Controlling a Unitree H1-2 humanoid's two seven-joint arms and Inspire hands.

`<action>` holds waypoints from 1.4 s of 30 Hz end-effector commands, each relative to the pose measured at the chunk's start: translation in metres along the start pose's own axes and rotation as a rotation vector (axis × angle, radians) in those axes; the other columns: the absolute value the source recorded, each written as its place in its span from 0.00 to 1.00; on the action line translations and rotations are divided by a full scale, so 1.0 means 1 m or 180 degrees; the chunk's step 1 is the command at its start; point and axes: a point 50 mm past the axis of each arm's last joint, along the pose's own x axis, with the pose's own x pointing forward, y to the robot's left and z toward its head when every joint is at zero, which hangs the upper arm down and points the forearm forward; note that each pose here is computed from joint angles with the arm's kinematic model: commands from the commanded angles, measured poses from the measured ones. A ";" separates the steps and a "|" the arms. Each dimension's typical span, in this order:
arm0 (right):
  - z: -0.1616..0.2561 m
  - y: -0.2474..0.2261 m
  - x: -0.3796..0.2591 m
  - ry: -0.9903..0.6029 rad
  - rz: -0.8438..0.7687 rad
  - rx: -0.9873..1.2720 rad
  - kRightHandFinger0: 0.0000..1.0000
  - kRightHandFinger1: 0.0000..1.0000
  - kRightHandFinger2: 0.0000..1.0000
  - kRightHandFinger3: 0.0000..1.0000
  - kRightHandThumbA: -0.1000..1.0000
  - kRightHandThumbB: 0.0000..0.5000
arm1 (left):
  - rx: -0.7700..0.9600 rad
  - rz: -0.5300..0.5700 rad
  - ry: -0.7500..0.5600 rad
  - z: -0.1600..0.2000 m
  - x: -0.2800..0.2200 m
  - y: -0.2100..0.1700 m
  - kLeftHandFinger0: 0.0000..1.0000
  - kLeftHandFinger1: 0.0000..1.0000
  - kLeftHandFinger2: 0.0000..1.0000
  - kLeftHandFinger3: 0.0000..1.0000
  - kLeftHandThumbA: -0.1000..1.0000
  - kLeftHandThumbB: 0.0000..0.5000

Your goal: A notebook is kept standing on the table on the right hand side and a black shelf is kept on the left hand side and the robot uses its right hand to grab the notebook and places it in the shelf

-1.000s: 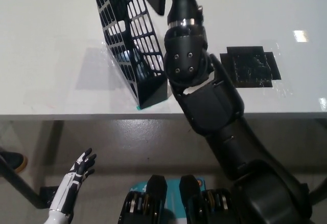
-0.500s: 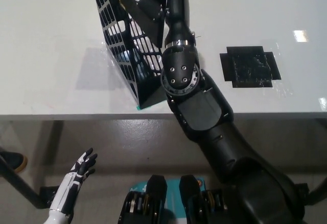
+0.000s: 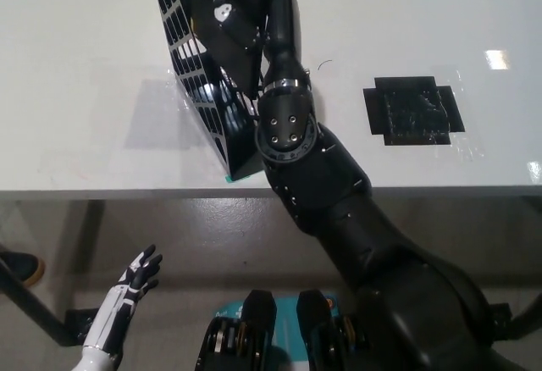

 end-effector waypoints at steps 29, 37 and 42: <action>0.156 -0.076 0.045 -0.1737 0.0023 -0.0081 1.00 1.00 1.00 1.00 1.00 0.70 | 0.0050 -0.0027 -0.0164 0.007 0.004 0.011 1.00 1.00 1.00 1.00 1.00 0.32; 0.243 -0.163 0.008 -0.2434 -0.0332 -0.0183 1.00 1.00 1.00 1.00 1.00 0.80 | 0.0132 0.0015 -0.0155 0.011 0.006 0.010 1.00 1.00 1.00 1.00 1.00 0.37; 0.255 -0.205 -0.044 -0.2922 -0.0384 -0.0174 1.00 1.00 1.00 1.00 1.00 0.78 | 0.0117 0.0014 -0.0172 0.012 0.006 0.010 1.00 1.00 1.00 1.00 1.00 0.38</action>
